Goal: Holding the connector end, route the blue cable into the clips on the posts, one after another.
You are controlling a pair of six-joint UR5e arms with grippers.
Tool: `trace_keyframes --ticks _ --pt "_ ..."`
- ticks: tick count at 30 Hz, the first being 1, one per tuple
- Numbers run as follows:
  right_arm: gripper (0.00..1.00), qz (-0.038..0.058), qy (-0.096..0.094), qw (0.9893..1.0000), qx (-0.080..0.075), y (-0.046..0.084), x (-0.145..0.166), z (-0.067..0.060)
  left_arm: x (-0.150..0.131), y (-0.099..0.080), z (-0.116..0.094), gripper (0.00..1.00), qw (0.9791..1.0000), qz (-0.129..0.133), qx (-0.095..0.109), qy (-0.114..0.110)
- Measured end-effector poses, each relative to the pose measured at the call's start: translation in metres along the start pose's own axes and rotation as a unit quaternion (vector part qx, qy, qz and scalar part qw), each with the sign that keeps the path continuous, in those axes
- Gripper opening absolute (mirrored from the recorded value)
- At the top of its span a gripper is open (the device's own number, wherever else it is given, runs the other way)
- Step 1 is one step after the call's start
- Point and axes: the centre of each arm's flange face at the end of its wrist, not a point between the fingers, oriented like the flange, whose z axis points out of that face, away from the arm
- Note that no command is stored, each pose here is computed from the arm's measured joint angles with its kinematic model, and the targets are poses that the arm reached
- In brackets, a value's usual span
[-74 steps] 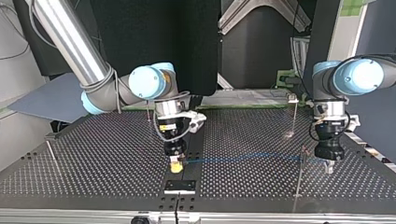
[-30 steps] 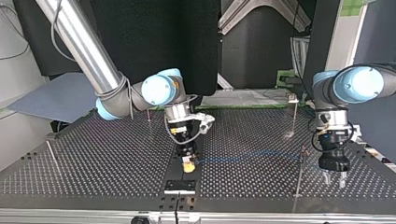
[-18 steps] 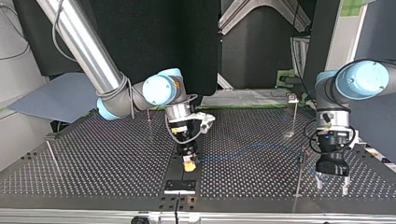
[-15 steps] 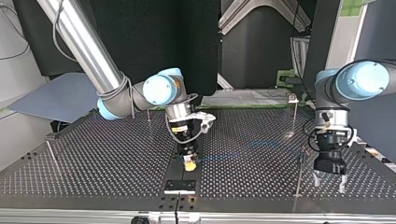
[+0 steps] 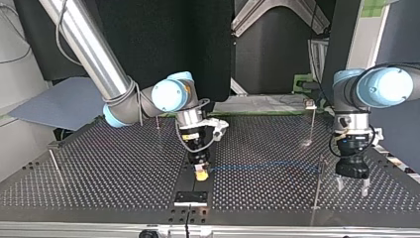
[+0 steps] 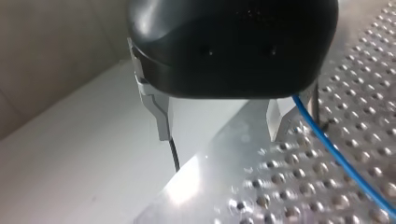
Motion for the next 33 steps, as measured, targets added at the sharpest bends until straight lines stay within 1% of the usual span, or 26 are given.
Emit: trace_keyframes --ticks 3,6,11,15,18,25,29,33 --pt "0.0 -0.0001 -0.001 1.0 0.0 0.0 0.0 0.0 0.001 0.002 -0.003 1.0 0.9998 0.01 -0.016 0.002" --pt "0.0 -0.0003 -0.002 1.0 -0.001 0.001 0.0 0.0 0.003 0.003 -0.006 1.0 0.9992 0.023 -0.033 0.007" --pt "0.0 -0.0007 -0.002 1.0 -0.002 0.003 0.0 0.0 0.01 -0.002 -0.014 1.0 0.9979 0.04 -0.045 0.025" --pt "0.0 -0.0007 -0.002 1.0 -0.002 0.003 0.0 0.0 0.013 -0.009 -0.03 1.0 0.9961 0.056 -0.052 0.043" --pt "0.0 -0.0007 -0.002 1.0 -0.002 0.004 0.0 0.0 0.013 -0.014 -0.04 1.0 0.995 0.065 -0.054 0.053" --pt "0.0 -0.0007 -0.002 1.0 -0.002 0.003 0.0 0.0 0.009 -0.036 -0.059 1.0 0.9926 0.086 -0.051 0.069" --pt "0.0 -0.0007 -0.002 1.0 -0.001 0.003 0.0 0.0 0.008 -0.048 -0.072 1.0 0.9919 0.086 -0.05 0.078" --pt "0.0 -0.0005 -0.002 1.0 -0.001 0.002 0.0 0.0 0.004 -0.063 -0.084 1.0 0.992 0.08 -0.048 0.086"
